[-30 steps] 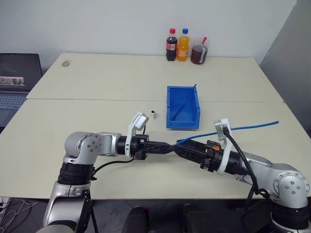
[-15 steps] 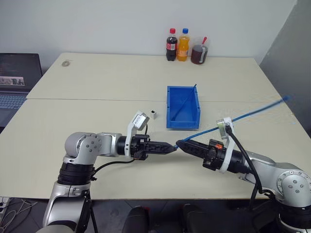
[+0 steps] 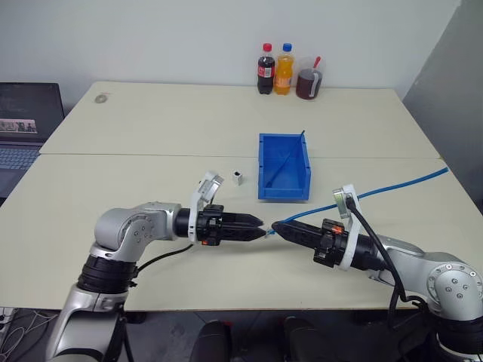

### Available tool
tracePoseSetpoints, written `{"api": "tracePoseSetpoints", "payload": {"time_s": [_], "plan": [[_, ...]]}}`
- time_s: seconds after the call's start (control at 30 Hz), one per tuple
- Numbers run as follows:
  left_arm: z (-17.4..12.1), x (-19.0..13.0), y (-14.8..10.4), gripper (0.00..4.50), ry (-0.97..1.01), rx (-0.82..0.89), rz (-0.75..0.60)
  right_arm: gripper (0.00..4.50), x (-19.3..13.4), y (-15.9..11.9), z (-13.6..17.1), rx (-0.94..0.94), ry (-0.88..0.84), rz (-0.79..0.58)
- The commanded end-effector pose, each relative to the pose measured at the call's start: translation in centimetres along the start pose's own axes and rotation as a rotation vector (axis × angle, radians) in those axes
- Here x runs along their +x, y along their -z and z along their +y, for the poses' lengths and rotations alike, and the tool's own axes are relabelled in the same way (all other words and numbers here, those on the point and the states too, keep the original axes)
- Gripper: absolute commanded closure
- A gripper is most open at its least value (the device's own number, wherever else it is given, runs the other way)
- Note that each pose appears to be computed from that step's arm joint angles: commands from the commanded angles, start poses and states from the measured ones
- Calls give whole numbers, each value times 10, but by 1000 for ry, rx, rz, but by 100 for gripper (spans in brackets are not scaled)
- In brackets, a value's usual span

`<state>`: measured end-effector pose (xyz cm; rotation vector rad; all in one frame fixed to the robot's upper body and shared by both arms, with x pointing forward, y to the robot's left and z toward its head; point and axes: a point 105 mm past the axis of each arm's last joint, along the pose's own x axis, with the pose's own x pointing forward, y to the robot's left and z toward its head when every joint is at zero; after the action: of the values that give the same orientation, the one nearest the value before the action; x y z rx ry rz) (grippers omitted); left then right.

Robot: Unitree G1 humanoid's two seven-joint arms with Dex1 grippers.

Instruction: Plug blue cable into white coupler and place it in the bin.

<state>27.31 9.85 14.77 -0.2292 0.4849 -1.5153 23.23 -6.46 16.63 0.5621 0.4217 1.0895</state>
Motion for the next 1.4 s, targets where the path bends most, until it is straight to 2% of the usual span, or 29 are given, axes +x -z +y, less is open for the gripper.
{"api": "tracePoseSetpoints", "payload": {"time_s": [0.03,0.17,0.43,0.6,0.7,1.0,1.4], "plan": [[17,-15,-10,89,-127,182,9,432,-4,-12,-2,-32,9,-46],[48,-35,-15,3,-395,390,35,432,-4,-14,-4,-31,8,-61],[104,-67,-12,3,-824,510,-39,432,1,-12,-6,-45,0,-49],[118,-56,-11,3,-831,484,-87,432,0,-14,-8,-60,8,-47],[127,-38,-9,3,-783,411,-140,432,0,-17,-10,-70,14,-48],[154,-25,-11,3,-838,445,-90,432,-5,-16,-11,-85,44,-55],[163,-5,-18,3,-841,441,-117,432,-5,-17,-11,-94,71,-81]]}}
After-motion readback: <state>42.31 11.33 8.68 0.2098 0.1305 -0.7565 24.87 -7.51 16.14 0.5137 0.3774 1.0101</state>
